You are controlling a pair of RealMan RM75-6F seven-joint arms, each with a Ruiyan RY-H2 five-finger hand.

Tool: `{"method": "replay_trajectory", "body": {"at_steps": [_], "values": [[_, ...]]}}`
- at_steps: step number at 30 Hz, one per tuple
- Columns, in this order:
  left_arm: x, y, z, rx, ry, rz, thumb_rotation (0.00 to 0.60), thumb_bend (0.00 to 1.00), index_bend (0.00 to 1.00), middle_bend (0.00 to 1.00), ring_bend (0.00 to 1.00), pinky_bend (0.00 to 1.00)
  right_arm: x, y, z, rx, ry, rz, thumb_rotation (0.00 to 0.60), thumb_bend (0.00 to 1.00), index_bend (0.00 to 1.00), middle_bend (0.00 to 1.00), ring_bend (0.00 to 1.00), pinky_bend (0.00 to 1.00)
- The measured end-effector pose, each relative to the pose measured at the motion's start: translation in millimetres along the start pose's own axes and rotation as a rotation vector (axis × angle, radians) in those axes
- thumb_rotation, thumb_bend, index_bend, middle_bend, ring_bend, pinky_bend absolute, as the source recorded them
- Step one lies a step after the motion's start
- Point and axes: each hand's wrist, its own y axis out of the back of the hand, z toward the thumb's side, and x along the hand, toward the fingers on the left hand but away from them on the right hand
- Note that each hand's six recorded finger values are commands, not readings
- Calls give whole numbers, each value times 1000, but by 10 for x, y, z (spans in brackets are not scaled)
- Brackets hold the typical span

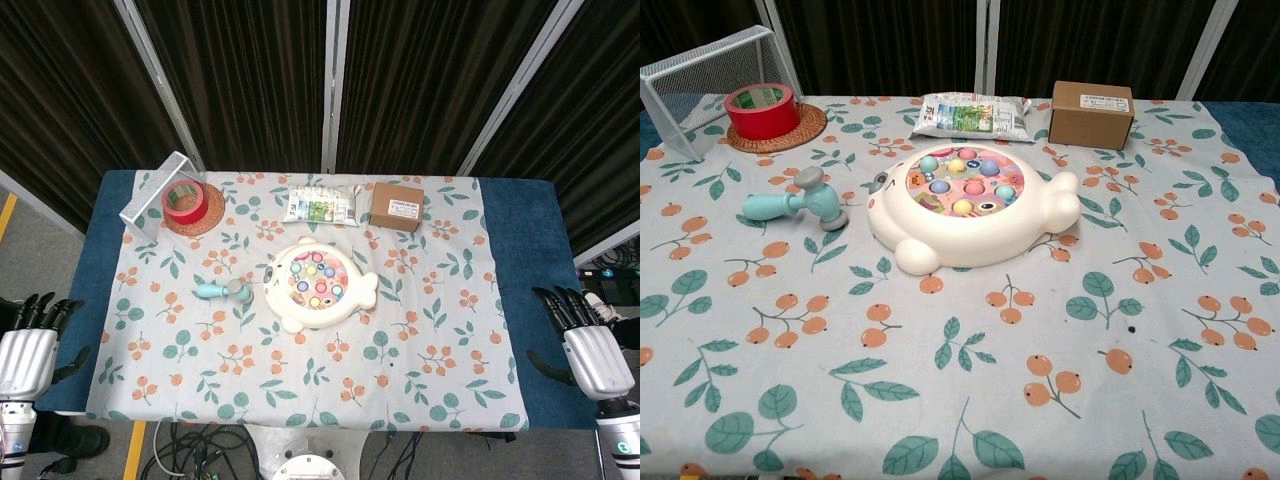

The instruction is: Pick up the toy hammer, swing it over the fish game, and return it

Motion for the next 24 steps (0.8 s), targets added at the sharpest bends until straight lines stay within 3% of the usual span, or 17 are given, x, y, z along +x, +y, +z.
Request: {"method": "replay_trajectory", "body": {"at_steps": [11,18,24], "values": [[100,25,145,-27,-28,11,600,252,232,264,109,91,45,38,-44,4,-13,-21,600,155,40,108,0,0],[486,3,516,-90,-168,-20,600,259,275,281,137,108,99,77,-59,14,-12,-49,600,152,39,112,0,0],[958,-154,1003,-160,-310,-126,600,269,275,281,137,108,138,95,-65,20,-17,-59,600,151,39,112,0,0]]}}
